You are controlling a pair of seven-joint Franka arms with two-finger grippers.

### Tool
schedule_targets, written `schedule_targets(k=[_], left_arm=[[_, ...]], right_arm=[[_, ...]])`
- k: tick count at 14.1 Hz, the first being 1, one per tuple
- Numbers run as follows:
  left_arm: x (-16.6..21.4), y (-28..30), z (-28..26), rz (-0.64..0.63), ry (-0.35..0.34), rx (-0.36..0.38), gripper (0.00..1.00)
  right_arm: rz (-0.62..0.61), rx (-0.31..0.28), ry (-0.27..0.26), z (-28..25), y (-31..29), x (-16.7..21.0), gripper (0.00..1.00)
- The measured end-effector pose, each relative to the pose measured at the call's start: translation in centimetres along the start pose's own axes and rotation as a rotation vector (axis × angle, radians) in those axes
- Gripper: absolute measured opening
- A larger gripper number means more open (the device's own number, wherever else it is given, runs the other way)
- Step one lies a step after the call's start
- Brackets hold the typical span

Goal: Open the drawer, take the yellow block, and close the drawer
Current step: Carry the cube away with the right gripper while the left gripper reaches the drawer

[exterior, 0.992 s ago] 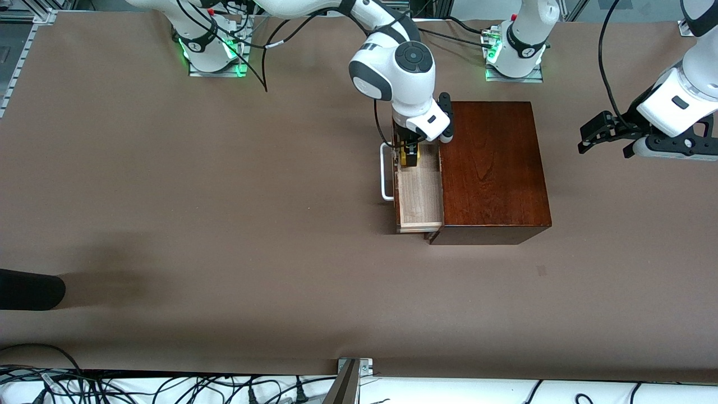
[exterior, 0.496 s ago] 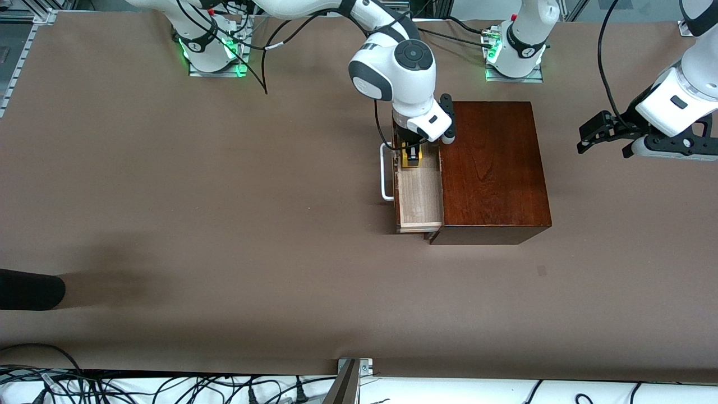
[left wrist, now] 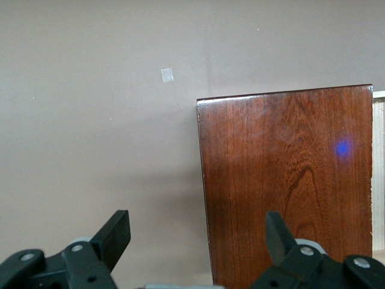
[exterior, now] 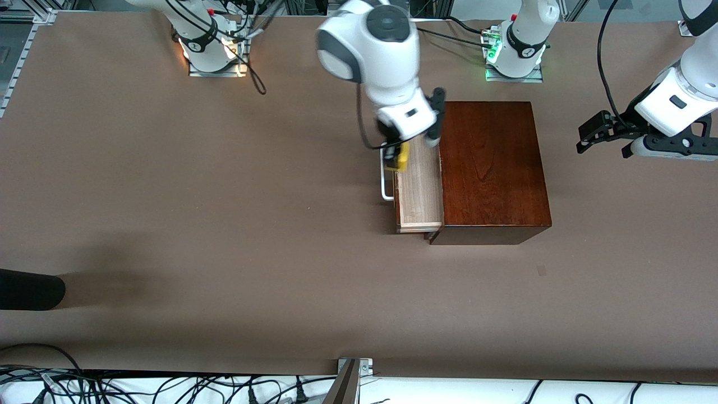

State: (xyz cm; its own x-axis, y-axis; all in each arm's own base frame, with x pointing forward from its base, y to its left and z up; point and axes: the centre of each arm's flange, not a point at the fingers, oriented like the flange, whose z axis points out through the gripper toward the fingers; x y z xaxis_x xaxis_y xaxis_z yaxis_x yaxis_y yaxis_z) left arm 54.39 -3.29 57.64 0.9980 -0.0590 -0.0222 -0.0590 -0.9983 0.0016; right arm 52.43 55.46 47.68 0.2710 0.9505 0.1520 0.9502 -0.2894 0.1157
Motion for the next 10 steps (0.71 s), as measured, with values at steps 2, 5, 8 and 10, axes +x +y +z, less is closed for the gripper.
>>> schedule_targets(k=[2,5,8,10], left_arm=[[-0.2,0.2,0.1,0.005,-0.015,0.0,1.0],[-0.6,1.3,-0.1,0.07,-0.049,0.001,1.0],[-1.1,3.8,0.0,0.275,-0.092,-0.028,1.0],[-1.3,6.9,0.8,0.447,-0.115,-0.127,1.0]], right_arm=[[0.108,-0.015,-0.006,-1.7,6.9,-4.3,0.56],[0.259,-0.013,-0.033,-4.0,14.7,-11.1,0.56],[0.473,0.03,-0.047,-7.1,19.7,-19.1,0.56],[0.602,0.083,-0.094,-7.3,21.4,-26.0,0.56]])
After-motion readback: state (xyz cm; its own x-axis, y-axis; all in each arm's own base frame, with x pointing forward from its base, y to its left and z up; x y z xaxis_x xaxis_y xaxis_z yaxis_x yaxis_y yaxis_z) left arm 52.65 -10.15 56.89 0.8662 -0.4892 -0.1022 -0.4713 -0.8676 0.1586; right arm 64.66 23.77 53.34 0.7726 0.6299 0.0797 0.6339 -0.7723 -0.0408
